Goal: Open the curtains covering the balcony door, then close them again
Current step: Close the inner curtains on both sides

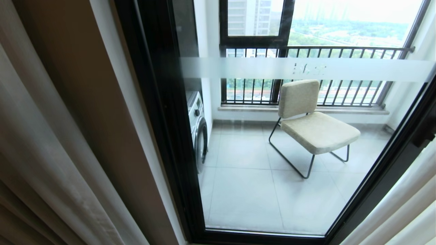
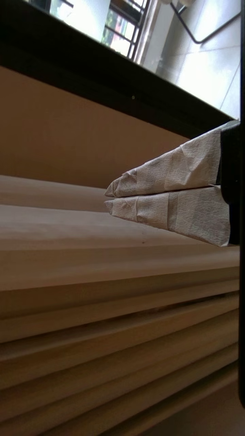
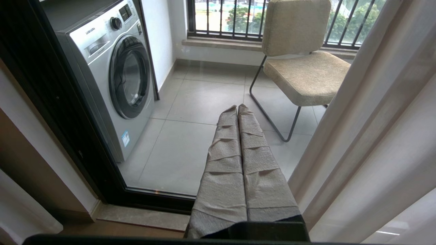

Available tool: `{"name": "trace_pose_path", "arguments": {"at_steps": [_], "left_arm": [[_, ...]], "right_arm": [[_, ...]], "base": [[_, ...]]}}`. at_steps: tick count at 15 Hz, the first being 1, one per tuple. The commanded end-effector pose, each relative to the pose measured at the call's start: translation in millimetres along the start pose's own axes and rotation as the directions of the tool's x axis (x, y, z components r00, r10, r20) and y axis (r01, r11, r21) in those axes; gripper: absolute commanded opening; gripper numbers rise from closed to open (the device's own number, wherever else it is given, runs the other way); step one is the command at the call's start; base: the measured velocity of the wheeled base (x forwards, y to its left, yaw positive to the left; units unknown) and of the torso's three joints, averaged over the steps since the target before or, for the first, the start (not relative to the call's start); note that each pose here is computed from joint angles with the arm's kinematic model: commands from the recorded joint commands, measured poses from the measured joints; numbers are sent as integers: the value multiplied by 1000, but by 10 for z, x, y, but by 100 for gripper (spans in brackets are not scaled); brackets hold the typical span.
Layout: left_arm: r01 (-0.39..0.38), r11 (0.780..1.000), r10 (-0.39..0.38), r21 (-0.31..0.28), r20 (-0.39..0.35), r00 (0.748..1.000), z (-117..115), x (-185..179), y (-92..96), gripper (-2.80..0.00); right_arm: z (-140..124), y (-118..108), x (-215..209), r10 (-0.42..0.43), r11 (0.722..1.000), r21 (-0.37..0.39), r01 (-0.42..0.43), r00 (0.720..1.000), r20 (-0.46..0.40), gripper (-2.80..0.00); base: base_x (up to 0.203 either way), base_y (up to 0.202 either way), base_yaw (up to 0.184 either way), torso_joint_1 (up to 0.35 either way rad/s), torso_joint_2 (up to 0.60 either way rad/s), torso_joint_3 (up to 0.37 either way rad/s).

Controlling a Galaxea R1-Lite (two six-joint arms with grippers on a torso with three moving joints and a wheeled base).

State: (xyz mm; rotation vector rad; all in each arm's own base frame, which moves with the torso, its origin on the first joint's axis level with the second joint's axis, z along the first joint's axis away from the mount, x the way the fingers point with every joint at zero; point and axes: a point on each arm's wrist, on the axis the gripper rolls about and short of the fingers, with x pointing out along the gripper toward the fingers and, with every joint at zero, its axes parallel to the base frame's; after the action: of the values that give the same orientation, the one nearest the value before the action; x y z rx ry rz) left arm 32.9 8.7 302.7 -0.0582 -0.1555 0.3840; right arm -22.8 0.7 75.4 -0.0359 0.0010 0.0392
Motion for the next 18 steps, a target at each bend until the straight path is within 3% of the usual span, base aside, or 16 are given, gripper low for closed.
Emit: {"name": "trace_pose_path", "arguments": {"at_steps": [1,2,3,11,15,18], "left_arm": [[-77,997,79,32,-64,995,67,380,-131,-280],[-118,992,121,37,-65,991,109,464,-147,-95],[-154,987,156,44,-68,985,140,552,-157,0],[-320,945,325,71,-75,943,300,1224,-123,0],[-341,938,344,62,-49,938,271,1518,-116,0],[-291,955,293,54,-36,955,239,1717,-45,0]], "right_arm": [[0,0,0,1,1000,-1,-1,1000,0,-280],[0,0,0,1,1000,-1,-1,1000,0,-280],[0,0,0,1,1000,-1,-1,1000,0,-280],[0,0,0,1,1000,-1,-1,1000,0,-280],[0,0,0,1,1000,-1,-1,1000,0,-280],[0,0,0,1,1000,-1,-1,1000,0,-280]], "base": [[0,0,0,0,0,0],[0,0,0,0,0,0],[0,0,0,0,0,0],[0,0,0,0,0,0],[0,0,0,0,0,0],[0,0,0,0,0,0]]}}
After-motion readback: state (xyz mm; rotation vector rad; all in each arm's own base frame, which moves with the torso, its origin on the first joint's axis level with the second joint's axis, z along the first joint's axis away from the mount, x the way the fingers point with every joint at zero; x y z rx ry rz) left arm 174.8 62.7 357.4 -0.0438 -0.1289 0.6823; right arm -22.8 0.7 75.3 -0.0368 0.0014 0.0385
